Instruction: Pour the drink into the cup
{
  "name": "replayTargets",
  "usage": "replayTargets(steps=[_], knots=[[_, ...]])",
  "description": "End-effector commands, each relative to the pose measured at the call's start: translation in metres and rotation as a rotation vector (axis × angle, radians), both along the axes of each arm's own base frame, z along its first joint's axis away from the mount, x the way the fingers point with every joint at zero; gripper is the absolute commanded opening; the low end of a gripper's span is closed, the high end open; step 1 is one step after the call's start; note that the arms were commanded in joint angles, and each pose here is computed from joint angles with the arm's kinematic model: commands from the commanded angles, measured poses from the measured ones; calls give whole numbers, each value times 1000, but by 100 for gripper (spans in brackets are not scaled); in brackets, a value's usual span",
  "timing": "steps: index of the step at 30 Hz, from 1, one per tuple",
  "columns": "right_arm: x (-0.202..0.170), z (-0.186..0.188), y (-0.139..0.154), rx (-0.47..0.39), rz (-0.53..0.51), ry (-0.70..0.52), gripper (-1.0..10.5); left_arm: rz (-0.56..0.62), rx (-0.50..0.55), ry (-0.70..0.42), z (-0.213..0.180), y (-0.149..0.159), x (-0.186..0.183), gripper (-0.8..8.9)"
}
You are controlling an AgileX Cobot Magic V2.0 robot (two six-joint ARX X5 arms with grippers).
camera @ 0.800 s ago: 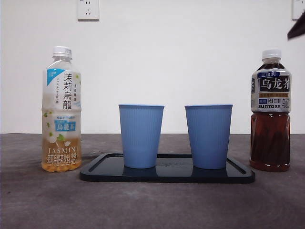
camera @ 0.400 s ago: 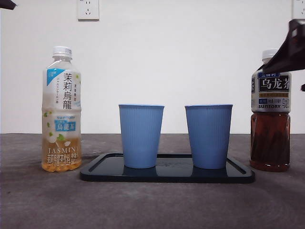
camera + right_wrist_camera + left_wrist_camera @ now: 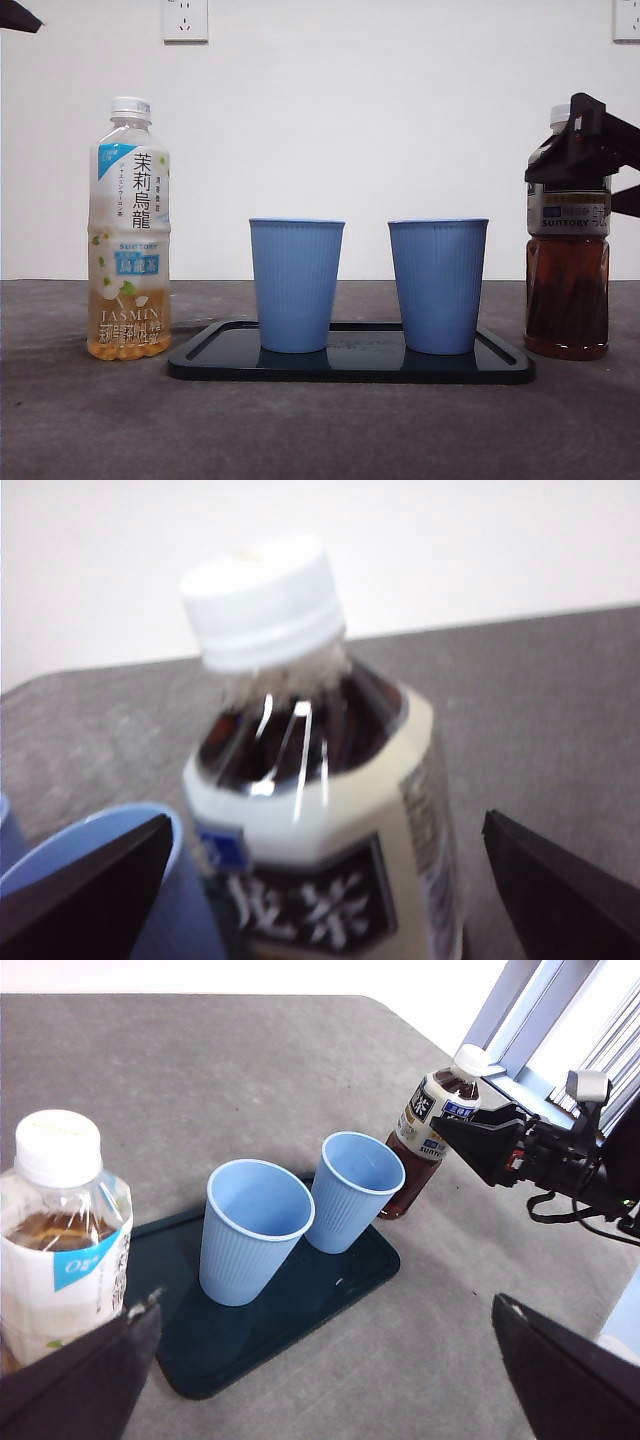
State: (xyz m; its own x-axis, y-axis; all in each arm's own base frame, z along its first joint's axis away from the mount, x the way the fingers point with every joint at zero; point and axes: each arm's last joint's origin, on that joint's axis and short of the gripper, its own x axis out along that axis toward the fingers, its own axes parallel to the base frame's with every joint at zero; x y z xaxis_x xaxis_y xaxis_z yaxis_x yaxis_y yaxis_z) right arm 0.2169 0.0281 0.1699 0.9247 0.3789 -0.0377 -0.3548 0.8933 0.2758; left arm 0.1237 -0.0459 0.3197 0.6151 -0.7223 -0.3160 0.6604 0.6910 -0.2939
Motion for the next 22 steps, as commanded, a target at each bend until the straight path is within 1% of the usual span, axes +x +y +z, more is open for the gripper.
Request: replayTargets(steps=[1,4,6,11,13,18,22], knots=[[9,-2,1,-5,-3,-14,490,-7,6,-41,6,-1,0,530],[19,-5,2,-9,-2,9,487,-7,6,-42,6,-1,1,530],[24,-7,2,-12,-2,15,453,-7,6,-42,6,-1,1,530],[26,-6,3,-10,-1,0,229,-7,6,-42,6,-1,1,530],[26,-5,3,-6,2,-5,188,-7,6,-43,6,-1,1,530],[25,-2,5,8,49,-16,180,-7,6,-42,6,-1,1,530],[21,12,7,11,80,-42,180,-8,6,-41,6,-1,0,530]])
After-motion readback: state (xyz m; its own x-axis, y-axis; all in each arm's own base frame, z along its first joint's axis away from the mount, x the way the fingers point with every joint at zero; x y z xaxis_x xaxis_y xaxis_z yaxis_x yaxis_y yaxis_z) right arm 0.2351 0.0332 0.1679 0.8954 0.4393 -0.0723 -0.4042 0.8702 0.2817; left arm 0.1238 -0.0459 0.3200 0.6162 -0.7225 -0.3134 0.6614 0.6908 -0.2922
